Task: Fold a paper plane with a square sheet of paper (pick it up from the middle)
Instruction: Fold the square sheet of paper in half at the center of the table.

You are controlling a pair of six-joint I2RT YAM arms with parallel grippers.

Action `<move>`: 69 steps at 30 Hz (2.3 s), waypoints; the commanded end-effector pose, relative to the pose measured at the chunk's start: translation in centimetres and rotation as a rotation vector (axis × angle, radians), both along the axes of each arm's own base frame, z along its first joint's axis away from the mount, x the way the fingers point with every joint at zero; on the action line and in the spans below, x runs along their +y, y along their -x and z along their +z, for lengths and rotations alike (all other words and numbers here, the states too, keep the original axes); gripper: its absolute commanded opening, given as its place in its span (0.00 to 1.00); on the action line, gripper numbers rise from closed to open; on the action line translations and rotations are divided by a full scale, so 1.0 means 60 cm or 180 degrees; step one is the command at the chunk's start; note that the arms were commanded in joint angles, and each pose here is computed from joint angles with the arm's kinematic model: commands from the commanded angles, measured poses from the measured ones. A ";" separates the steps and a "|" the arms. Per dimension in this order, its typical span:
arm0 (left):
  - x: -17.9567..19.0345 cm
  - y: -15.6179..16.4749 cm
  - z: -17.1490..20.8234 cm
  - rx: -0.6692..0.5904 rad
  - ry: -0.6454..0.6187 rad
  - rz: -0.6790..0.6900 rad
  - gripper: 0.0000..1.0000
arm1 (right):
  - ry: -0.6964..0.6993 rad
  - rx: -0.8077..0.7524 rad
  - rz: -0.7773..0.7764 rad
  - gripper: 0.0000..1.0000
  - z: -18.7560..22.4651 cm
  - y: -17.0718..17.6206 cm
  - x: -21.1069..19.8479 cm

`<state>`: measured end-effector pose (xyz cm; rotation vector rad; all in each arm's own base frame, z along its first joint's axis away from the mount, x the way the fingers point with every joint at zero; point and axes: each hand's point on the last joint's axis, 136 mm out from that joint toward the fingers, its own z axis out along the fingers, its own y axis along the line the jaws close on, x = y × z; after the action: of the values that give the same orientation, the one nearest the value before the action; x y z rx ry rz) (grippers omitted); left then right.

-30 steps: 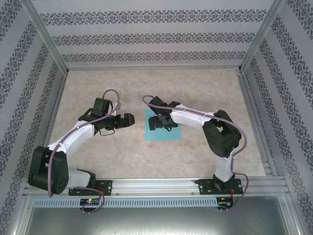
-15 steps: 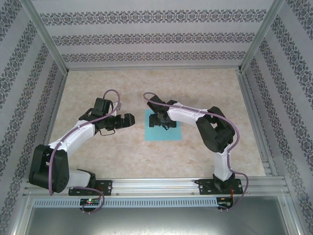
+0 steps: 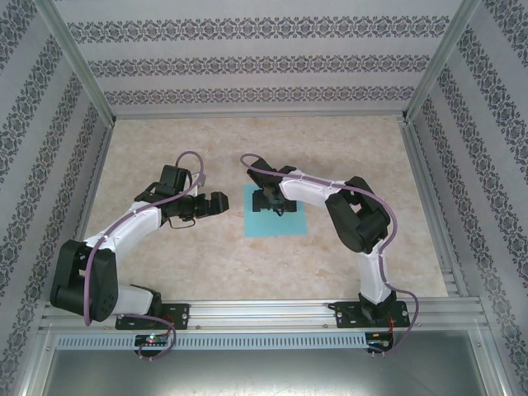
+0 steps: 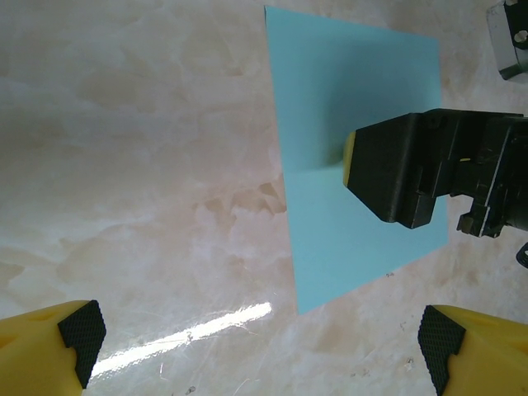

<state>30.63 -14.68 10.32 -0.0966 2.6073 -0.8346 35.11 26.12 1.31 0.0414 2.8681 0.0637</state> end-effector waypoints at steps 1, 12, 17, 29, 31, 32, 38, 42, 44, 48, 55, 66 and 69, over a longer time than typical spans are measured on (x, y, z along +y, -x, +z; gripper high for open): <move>-0.001 -0.012 0.016 -0.0072 0.0076 0.0016 1.00 | 0.0174 0.0202 -0.0006 0.88 -0.044 0.009 -0.015; 0.001 -0.007 0.007 -0.0045 0.0053 0.0014 1.00 | 0.0298 0.0316 0.0049 0.87 -0.081 0.027 -0.008; 0.002 -0.005 0.002 -0.0030 0.0041 0.0006 1.00 | 0.0262 0.0327 0.0051 0.84 -0.087 0.030 -0.006; -0.001 -0.007 -0.005 0.0004 0.0051 -0.0010 1.00 | 0.0183 0.0202 0.0003 0.77 -0.066 0.021 -0.007; -0.001 -0.007 -0.006 0.0010 0.0054 -0.0010 1.00 | 0.0145 0.0163 0.0003 0.75 -0.059 0.019 -0.004; -0.002 -0.008 -0.006 0.0012 0.0064 -0.0010 1.00 | 0.0144 0.0142 0.0000 0.75 -0.056 0.017 -0.005; -0.002 -0.007 -0.007 0.0025 0.0072 -0.0011 1.00 | 0.0102 0.0030 0.0043 0.62 -0.029 0.007 -0.003; -0.003 -0.009 -0.004 0.0017 0.0084 -0.0004 1.00 | 0.0078 -0.0031 0.0054 0.54 -0.016 0.004 -0.002; -0.003 -0.009 -0.003 0.0017 0.0086 -0.0004 1.00 | 0.0062 -0.0055 0.0055 0.49 -0.011 0.001 -0.001; -0.002 -0.007 0.000 0.0015 0.0080 -0.0001 1.00 | -0.0003 -0.0144 0.0069 0.42 0.007 -0.004 0.005; 0.001 -0.007 0.023 -0.0065 0.0048 0.0022 1.00 | -0.0286 -0.0285 0.0117 0.28 0.058 -0.010 0.026; 0.025 -0.005 0.109 -0.0344 -0.0058 0.0194 1.00 | -0.1492 -0.0465 0.0270 0.23 0.182 0.005 0.107; 0.039 -0.004 0.148 -0.0473 -0.0077 0.0237 1.00 | -0.1946 -0.0498 0.0411 0.23 0.231 0.017 0.136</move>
<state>31.04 -13.68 16.72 -0.0940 2.4869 -0.7981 34.84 31.62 11.37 0.0034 2.6639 0.6463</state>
